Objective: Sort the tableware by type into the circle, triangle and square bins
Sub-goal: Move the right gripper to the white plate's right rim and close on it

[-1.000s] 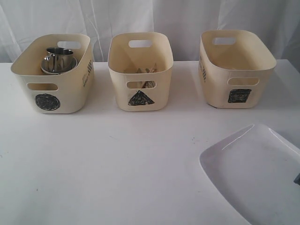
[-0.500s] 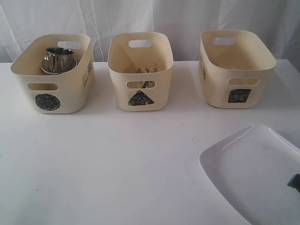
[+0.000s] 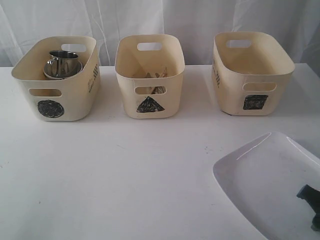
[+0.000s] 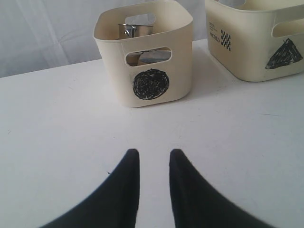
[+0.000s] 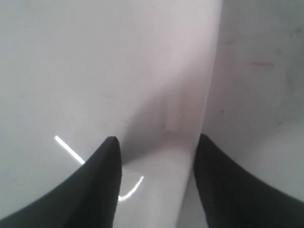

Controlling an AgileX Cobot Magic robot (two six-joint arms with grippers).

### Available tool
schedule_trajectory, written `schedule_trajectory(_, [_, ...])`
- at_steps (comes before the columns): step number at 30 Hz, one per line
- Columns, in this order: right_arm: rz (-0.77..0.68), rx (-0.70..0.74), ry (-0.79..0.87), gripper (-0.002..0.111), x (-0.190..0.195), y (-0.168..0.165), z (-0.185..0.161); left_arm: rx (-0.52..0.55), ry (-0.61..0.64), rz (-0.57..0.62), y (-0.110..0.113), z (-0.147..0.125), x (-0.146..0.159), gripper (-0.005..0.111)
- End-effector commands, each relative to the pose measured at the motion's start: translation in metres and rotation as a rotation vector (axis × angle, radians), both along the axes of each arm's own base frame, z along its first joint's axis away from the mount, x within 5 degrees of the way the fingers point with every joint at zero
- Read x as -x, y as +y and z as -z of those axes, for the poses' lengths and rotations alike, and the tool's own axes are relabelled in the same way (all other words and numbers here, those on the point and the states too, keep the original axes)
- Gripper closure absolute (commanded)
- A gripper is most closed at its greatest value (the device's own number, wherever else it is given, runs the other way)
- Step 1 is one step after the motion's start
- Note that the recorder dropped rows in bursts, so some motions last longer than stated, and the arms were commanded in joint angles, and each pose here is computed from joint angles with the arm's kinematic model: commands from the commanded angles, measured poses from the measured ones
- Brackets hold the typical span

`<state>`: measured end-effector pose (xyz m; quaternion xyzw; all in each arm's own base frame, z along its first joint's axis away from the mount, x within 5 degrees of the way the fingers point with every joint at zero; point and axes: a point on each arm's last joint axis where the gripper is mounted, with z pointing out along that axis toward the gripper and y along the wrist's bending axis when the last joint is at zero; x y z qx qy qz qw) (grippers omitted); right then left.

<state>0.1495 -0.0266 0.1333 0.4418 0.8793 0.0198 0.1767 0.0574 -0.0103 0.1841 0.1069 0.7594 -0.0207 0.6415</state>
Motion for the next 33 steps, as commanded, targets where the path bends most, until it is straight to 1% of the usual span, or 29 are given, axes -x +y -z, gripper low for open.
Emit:
schedule_trajectory(1, [-0.014,0.0,-0.009,0.063,-0.004,-0.001,0.005,0.012,-0.003,-0.001,0.0,0.0,0.0,0.078])
schedule_trajectory(9, [-0.021,-0.006,-0.035,0.063,-0.008,-0.001,0.007,0.012,-0.003,-0.001,0.0,0.0,0.0,0.078])
schedule_trajectory(11, [-0.021,-0.006,-0.035,0.066,-0.008,-0.001,0.007,0.012,-0.003,-0.001,0.0,0.0,0.0,0.078])
schedule_trajectory(13, [-0.02,-0.006,-0.031,0.073,-0.007,-0.001,0.007,0.012,-0.003,-0.001,0.0,0.0,0.0,0.078])
schedule_trajectory(15, [-0.019,-0.006,-0.026,0.082,-0.007,-0.001,0.007,0.012,-0.003,-0.001,0.0,0.0,0.0,0.078])
schedule_trajectory(19, [-0.06,0.01,-0.017,0.104,-0.007,-0.001,0.007,0.012,-0.003,-0.001,0.0,0.0,0.0,0.078])
schedule_trajectory(20, [-0.067,0.012,-0.012,0.108,-0.006,-0.001,0.007,0.012,-0.003,-0.001,0.0,0.0,0.0,0.078])
schedule_trajectory(26, [-0.072,0.02,0.011,0.108,-0.003,-0.001,0.006,0.012,-0.003,-0.001,0.0,0.0,0.0,0.078])
schedule_trajectory(33, [-0.084,0.033,-0.071,0.108,0.0,0.0,-0.01,0.012,-0.003,-0.001,0.0,0.0,0.0,0.078])
